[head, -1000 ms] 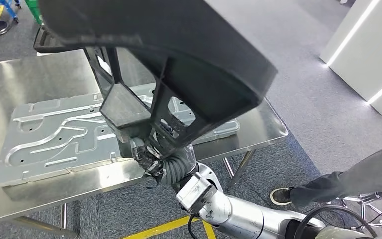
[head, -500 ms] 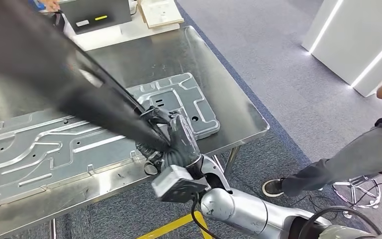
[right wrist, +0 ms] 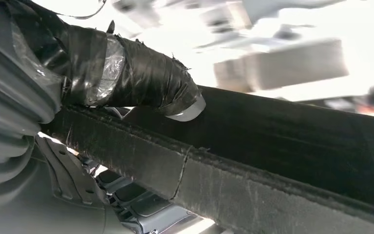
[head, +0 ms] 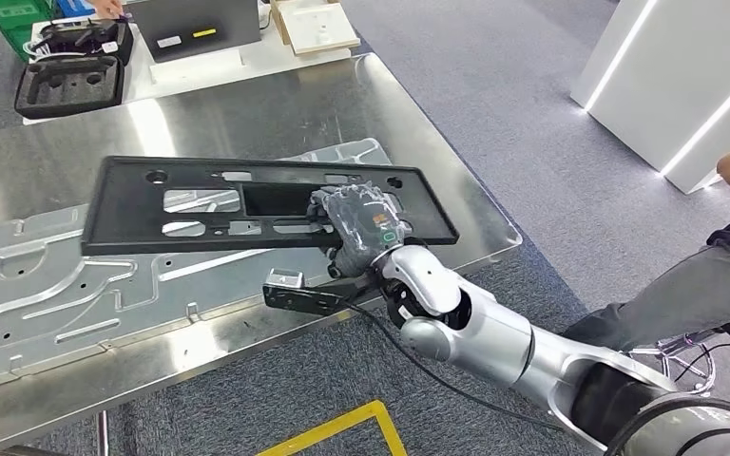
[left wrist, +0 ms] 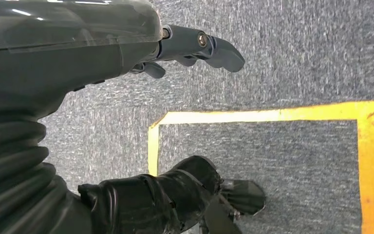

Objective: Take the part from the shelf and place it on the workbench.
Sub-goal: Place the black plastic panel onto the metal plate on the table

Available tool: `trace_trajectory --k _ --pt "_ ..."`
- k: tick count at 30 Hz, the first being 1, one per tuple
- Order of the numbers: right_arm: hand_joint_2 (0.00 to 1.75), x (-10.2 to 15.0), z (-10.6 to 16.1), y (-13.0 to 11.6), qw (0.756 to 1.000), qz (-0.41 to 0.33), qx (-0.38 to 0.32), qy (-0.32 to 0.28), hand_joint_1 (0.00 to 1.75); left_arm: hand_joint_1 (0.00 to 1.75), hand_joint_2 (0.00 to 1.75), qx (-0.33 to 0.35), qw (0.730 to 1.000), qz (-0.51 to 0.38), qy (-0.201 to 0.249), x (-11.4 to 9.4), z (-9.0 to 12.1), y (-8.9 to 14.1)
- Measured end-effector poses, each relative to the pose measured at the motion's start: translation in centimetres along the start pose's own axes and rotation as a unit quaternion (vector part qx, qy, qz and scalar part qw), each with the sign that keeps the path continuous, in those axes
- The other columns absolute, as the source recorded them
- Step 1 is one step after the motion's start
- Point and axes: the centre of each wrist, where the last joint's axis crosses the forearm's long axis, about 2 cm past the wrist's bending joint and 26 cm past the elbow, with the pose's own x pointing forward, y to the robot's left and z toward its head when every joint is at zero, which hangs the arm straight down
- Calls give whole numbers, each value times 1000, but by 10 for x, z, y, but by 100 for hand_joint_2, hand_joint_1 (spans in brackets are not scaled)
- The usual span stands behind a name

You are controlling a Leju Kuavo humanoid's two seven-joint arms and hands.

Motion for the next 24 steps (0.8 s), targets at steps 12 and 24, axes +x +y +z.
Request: trace_trajectory --k 12,24 --pt "175 -47 -53 -18 973 194 85 87 175 0 175 -14 1000 -5 -5 2 0 -1" --pt "175 -32 -95 -8 962 253 102 20 175 0 175 -20 999 -7 -29 6 0 -4"
